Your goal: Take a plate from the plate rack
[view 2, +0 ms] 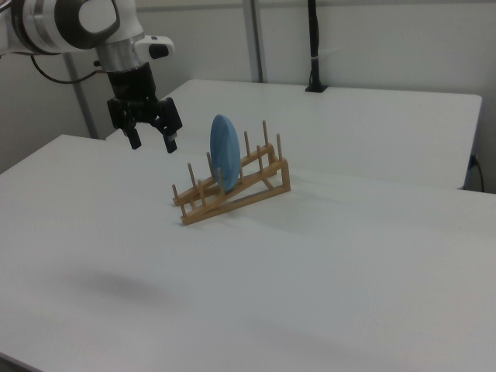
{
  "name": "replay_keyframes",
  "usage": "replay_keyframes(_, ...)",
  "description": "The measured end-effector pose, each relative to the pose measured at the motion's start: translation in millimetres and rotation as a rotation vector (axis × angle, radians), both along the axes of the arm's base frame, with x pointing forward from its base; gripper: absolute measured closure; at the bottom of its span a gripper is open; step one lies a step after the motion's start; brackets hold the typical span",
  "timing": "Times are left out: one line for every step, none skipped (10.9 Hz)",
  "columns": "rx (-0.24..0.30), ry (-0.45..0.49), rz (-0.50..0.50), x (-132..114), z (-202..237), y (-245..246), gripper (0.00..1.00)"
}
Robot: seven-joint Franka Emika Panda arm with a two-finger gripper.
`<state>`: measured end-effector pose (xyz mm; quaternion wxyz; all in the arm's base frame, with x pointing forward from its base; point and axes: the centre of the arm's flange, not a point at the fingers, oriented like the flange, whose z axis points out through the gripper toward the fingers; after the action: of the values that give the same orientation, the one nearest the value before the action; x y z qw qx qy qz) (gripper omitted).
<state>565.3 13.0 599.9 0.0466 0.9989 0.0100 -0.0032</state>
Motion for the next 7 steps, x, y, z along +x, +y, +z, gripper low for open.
replay_keyframes(0.0, 0.0, 0.0, 0.0, 0.0, 0.0, 0.0)
replay_keyframes(0.0, 0.0, 0.0, 0.0, 0.0, 0.0, 0.0)
replay_keyframes(0.0, 0.0, 0.0, 0.0, 0.0, 0.0, 0.0)
replay_keyframes(0.0, 0.0, 0.0, 0.0, 0.0, 0.0, 0.0)
replay_keyframes(0.0, 0.0, 0.0, 0.1, -0.2, 0.0, 0.0)
replay_keyframes(0.0, 0.002, 0.0, 0.4, -1.1, 0.0, 0.0)
replay_keyframes(0.0, 0.005, 0.001, 1.2, -2.9, 0.5, 0.0)
